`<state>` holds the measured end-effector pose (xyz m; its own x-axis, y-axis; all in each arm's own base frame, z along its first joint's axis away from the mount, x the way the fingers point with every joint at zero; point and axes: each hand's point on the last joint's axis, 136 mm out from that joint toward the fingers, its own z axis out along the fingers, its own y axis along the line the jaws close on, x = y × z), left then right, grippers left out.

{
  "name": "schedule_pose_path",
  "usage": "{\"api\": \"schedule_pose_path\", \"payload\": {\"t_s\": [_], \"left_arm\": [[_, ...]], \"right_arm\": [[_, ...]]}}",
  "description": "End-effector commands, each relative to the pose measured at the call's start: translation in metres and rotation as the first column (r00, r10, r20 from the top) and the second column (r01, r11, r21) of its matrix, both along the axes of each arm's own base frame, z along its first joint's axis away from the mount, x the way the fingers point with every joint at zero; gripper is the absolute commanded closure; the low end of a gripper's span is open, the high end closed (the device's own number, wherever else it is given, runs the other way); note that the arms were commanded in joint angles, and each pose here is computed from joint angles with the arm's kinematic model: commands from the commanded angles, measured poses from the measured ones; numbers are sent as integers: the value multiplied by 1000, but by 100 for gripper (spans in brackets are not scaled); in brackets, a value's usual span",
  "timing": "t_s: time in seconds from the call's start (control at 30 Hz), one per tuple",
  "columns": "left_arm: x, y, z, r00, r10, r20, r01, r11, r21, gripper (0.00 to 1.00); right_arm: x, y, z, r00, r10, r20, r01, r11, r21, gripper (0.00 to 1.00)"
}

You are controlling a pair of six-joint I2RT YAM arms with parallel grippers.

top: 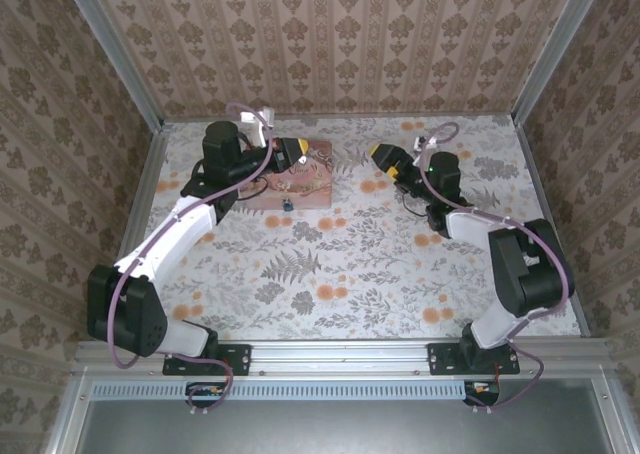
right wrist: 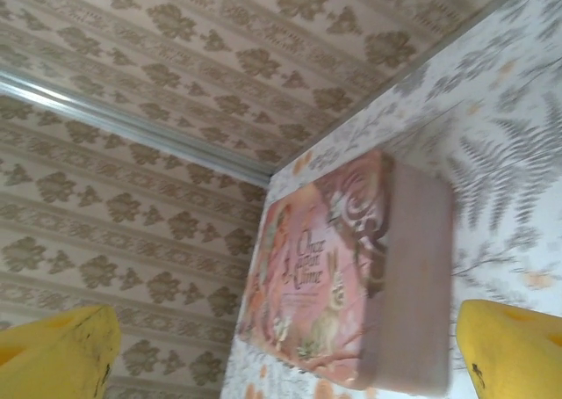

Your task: Unlock a padlock with a key

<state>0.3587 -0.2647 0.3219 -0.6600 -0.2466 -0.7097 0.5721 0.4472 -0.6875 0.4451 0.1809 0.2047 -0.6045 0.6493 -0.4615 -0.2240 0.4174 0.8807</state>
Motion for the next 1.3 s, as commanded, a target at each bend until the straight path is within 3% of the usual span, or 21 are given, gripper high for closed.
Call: {"api": "schedule_pose_path", "payload": {"t_s": [0.0,0.1,0.17,0.23,0.37,0.43,0.6,0.8,1.07,1.27], "left_arm": [[8,6,30,994,43,103,-40,999,-30,100],[10,7,34,992,62,107,-56,997,-56,100],[11,8,35,992,72,103,-65,995,-72,100],[11,8,38,992,78,102,-69,994,-83,100],[11,9,42,991,82,107,-72,993,-93,100],[11,9,44,991,83,108,-72,993,-98,100],[15,7,48,991,82,107,-69,990,-119,100],[17,8,45,991,98,87,-86,987,-138,100],[21,14,34,990,141,-1,-136,959,-248,100],[19,15,24,989,131,-64,-144,937,-319,100]], "right_arm": [[-2,37,46,986,79,146,-98,986,134,3],[-7,69,58,974,136,180,-171,966,196,8],[-7,81,59,974,149,173,-184,959,214,1],[-4,89,57,977,161,139,-186,962,199,0],[6,80,33,995,87,-57,-80,990,117,1],[8,66,25,992,7,-128,12,988,153,1],[13,80,43,991,86,99,-108,964,244,0],[-3,105,56,978,90,188,-129,969,209,1],[-28,111,89,953,97,289,-189,931,313,26],[-41,108,97,947,91,309,-188,935,302,32]]}}
